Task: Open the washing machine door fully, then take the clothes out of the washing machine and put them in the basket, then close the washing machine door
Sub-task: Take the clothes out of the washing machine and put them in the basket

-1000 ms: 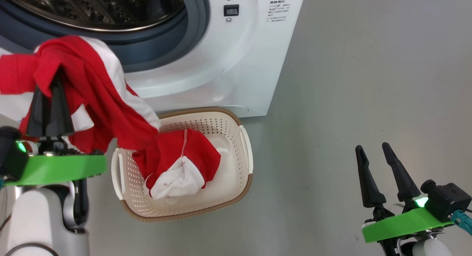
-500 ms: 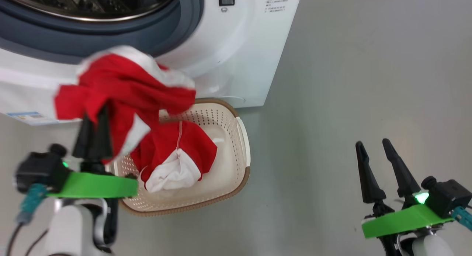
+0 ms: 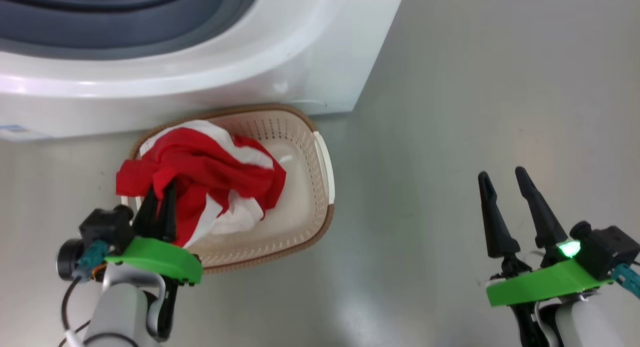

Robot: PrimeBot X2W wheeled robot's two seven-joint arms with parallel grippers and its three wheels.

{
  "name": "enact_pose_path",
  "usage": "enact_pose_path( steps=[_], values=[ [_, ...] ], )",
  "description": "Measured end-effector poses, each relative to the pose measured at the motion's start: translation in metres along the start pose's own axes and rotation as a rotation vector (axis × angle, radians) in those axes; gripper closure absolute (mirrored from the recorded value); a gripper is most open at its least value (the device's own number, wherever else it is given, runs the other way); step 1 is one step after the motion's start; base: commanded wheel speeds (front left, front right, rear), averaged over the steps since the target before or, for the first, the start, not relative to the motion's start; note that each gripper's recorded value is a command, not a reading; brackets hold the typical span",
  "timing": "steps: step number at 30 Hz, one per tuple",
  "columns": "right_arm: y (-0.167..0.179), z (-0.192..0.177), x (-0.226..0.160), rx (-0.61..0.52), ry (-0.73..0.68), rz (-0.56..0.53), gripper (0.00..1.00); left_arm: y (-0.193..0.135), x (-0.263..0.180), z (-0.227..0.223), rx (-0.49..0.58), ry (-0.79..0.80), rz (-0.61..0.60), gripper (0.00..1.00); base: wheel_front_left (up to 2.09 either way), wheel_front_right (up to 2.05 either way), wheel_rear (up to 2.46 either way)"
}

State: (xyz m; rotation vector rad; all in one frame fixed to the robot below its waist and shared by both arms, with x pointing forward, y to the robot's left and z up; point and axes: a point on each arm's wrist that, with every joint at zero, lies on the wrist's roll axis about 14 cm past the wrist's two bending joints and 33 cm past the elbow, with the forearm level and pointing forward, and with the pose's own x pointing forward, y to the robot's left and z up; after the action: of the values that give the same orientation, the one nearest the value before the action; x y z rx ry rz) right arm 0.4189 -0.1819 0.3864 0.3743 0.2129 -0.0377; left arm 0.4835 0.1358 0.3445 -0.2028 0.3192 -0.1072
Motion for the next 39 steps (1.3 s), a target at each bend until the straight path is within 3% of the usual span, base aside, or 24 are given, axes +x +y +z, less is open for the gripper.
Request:
enact_pose_path(
  steps=[21,33,36,39],
  values=[
    [-0.009,-0.051,0.045,0.005,0.094,0.001,0.00,0.008,0.052,-0.116,0.031,0.317,-0.016,1.00,0.00,0.00,0.00],
    [-0.023,-0.068,0.052,0.000,0.127,-0.027,0.00,0.006,0.067,-0.156,0.024,0.417,-0.025,1.00,0.00,0.00,0.00],
    [-0.023,-0.068,0.052,0.000,0.127,-0.028,0.00,0.006,0.065,-0.162,0.021,0.440,-0.023,0.90,0.00,0.00,0.00],
    [-0.022,-0.068,0.052,0.000,0.126,-0.027,0.00,0.006,0.064,-0.163,0.021,0.449,-0.021,0.66,0.00,0.00,0.00]
  ],
)
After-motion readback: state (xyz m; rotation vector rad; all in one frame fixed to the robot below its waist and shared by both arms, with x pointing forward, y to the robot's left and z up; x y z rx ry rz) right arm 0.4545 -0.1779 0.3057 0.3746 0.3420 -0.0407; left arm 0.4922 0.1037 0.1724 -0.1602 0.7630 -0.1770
